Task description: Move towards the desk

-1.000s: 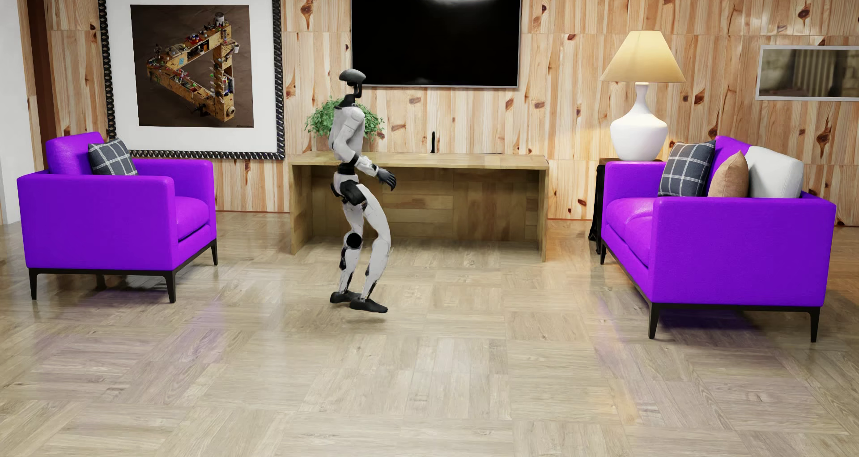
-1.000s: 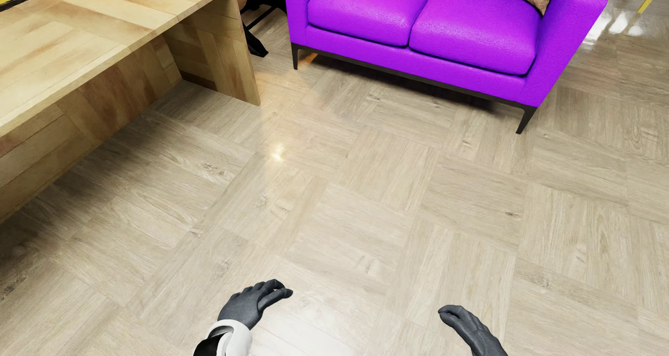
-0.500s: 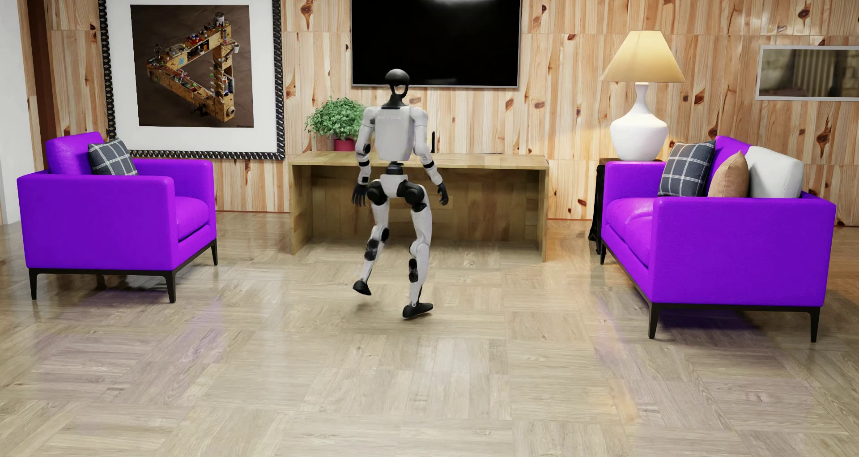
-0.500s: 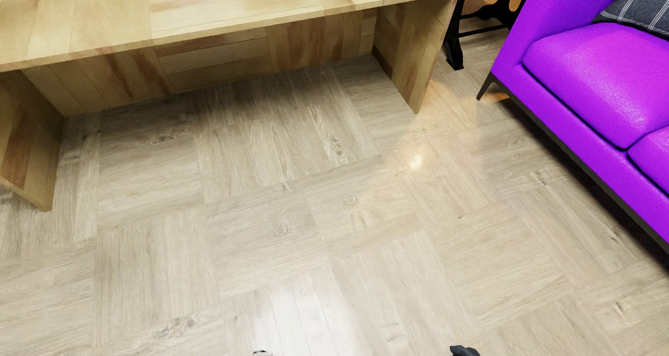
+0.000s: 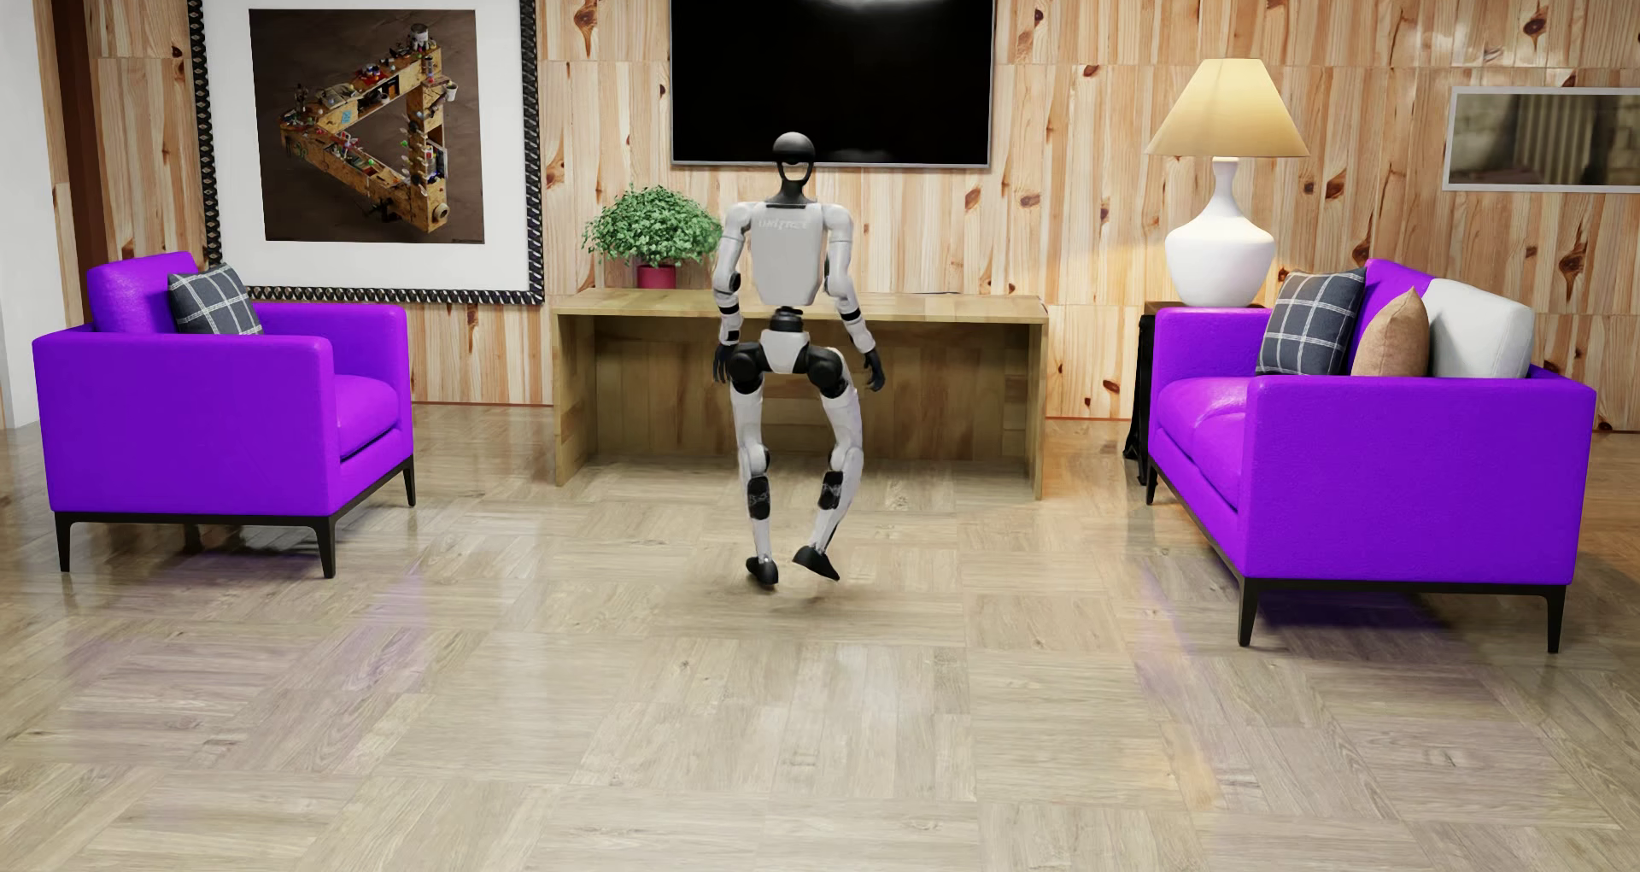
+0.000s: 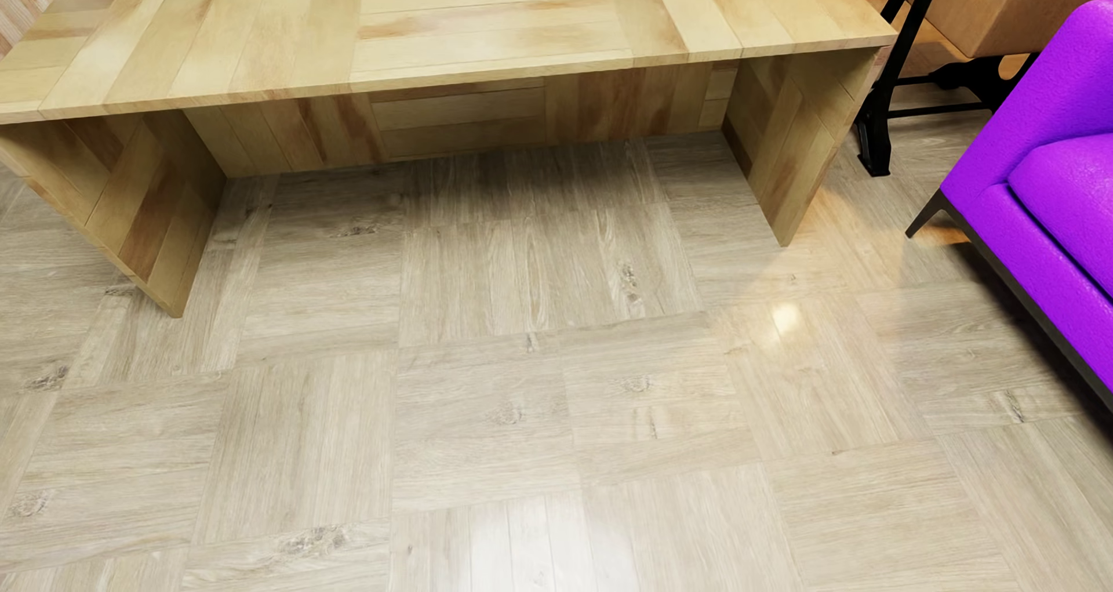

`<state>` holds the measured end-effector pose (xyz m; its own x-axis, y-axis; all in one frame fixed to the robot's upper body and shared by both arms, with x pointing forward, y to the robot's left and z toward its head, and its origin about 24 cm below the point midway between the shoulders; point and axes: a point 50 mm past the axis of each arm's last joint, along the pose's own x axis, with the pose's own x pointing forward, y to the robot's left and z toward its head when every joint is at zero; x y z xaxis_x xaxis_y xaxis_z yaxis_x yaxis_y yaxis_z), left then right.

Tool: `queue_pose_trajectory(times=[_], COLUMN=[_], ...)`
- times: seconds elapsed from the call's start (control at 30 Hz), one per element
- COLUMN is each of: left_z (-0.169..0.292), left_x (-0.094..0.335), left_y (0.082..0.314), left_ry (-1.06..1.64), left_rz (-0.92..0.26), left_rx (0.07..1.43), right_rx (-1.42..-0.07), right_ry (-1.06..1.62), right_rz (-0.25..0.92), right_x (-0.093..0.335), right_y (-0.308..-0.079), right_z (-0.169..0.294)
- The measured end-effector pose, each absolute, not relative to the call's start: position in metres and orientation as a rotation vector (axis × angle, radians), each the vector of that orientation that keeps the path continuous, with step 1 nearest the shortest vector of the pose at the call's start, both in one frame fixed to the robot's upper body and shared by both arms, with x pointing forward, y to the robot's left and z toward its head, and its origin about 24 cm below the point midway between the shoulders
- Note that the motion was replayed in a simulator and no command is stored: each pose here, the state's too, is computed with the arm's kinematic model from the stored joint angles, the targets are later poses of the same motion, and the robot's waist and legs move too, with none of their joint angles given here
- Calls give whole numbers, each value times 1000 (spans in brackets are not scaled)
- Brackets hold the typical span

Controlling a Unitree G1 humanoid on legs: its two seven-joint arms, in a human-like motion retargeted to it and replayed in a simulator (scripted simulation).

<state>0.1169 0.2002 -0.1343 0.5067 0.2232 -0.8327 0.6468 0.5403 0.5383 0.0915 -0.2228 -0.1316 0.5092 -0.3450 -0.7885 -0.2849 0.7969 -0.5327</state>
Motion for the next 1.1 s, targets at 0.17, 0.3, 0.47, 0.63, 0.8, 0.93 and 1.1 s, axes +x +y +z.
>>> queue_pose_trajectory(times=[0.17,0.3,0.47,0.63,0.8,0.93,1.1], left_z=[-112,-106,-120,-133,-136,-133,-130], left_x=[157,165,136,109,107,118,128], left_y=[195,190,200,205,201,197,190], left_ry=[847,800,940,1076,1089,1045,985], left_rz=[-231,-250,-289,-420,-456,-454,-455], left_rx=[1025,1038,1068,1094,1090,1096,1105], right_rx=[-634,-587,-677,-689,-691,-707,-698], right_ry=[1146,1180,1123,1013,1000,1009,1027], right_rz=[-51,-84,58,45,21,38,10], right_x=[69,60,78,103,107,111,117], right_y=[-227,-225,-210,-201,-206,-207,-209], right_z=[-136,-139,-139,-131,-130,-131,-130])
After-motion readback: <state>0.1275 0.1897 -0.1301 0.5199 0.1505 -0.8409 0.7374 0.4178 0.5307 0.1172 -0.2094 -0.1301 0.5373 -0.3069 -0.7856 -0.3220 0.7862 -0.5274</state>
